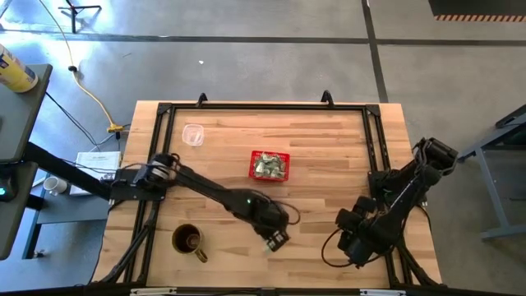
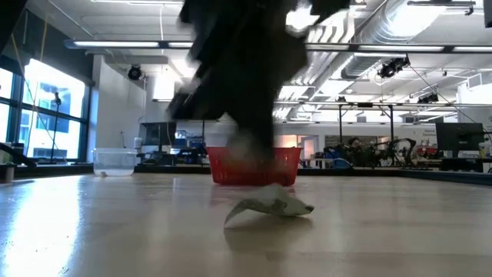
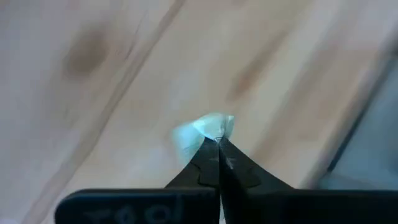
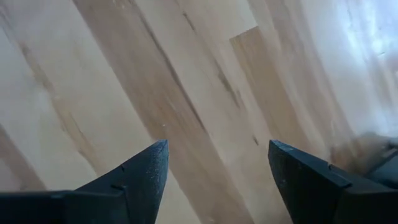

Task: Pick and place items into bin
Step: Put the green stevia packet into the red bin

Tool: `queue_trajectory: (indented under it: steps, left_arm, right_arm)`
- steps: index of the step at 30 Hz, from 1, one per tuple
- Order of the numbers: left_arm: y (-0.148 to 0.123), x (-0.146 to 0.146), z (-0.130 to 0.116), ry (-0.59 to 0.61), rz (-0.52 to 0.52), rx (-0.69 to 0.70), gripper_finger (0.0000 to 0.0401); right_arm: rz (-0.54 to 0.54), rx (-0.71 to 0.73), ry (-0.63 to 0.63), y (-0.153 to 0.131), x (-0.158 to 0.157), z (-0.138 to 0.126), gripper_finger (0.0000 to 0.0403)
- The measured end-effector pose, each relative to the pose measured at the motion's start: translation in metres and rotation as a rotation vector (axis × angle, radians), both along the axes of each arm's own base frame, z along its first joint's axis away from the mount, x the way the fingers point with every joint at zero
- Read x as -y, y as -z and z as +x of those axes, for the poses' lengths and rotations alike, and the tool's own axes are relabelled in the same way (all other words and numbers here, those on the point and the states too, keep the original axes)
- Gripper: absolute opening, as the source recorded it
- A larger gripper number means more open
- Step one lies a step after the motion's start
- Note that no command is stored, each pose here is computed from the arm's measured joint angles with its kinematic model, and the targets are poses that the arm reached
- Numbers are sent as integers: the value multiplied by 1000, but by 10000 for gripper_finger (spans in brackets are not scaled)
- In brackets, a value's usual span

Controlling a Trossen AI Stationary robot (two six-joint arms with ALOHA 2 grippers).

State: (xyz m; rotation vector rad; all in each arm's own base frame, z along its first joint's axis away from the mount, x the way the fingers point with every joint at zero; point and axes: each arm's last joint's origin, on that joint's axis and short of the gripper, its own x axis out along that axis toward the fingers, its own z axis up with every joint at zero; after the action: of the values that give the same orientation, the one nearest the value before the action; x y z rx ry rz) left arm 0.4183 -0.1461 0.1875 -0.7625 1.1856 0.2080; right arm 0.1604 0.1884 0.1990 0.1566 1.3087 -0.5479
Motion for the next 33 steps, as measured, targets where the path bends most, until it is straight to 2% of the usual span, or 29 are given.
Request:
queue_trajectory:
  steps: [3, 9, 11, 16, 18, 21, 23, 27, 31, 33]
  left_arm:
    - [-43, -8, 3, 11, 48, 123, 26]
    - [-109, -37, 3, 70, 110, 322, 22]
    - [-121, -55, -1, 92, 156, 331, 22]
    - [-102, -114, -2, 127, 247, 161, 22]
    - [-99, -139, 0, 99, 259, 153, 23]
    - [-83, -173, -5, 63, 271, 69, 23]
    - [-76, -190, -6, 59, 284, 77, 23]
    - [-72, -206, -11, 103, 343, 50, 22]
    - [-56, -208, -7, 131, 357, 10, 30]
    - [-50, -206, -3, 135, 405, 4, 41]
  right_arm:
    - [5, 21, -20, 0, -5, -4, 254]
    - [4, 86, -29, 0, -10, -5, 217]
    - [18, 110, -15, 0, -9, 0, 202]
    - [33, 160, 31, 0, -3, 14, 158]
    - [38, 158, 48, 0, -1, 17, 142]
    - [47, 137, 67, 0, 3, 20, 124]
    - [46, 125, 78, 0, 5, 21, 117]
    - [28, 106, 102, 0, 11, 24, 113]
    - [10, 87, 135, 0, 19, 28, 114]
    - [1, 79, 143, 0, 23, 30, 114]
